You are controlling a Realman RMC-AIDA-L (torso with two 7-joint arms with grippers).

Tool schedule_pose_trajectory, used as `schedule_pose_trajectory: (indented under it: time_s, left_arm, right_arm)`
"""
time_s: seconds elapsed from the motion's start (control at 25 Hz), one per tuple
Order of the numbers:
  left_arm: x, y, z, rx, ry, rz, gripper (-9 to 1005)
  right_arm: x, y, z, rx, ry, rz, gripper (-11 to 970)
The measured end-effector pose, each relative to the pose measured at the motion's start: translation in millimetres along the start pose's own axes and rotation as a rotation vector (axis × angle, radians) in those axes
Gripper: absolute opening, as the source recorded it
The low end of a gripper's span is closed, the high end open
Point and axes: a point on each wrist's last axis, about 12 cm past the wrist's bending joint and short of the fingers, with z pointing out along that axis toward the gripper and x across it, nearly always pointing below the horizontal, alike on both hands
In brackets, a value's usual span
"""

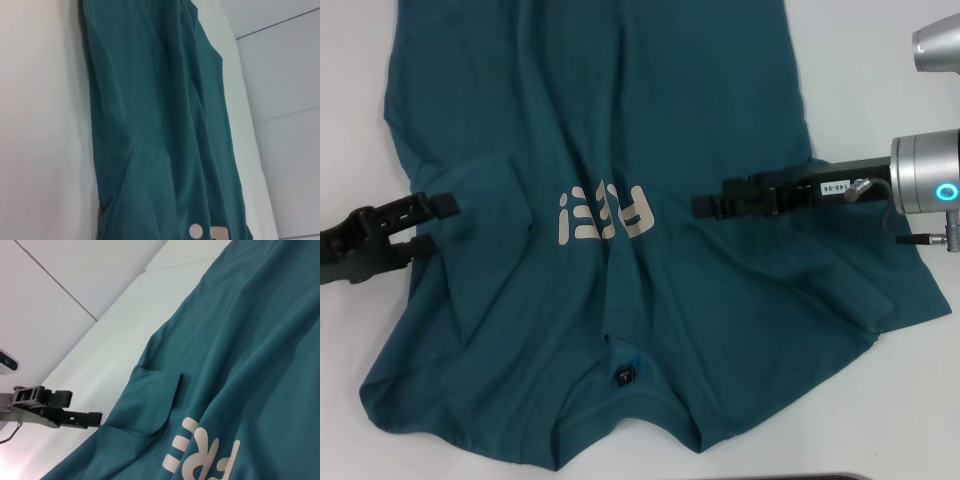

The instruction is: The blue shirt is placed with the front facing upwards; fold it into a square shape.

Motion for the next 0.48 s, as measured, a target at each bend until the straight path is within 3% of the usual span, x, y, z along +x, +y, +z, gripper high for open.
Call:
schedule_pose_trajectory:
  time_s: [0.48]
  left_arm:
    - [-1.1, -4.9, 10.5, 0.008, 0.019, 0.013, 966]
  right_arm:
    - [-0.5, 0.2, 0.3, -0.001, 0.000, 0.001, 853]
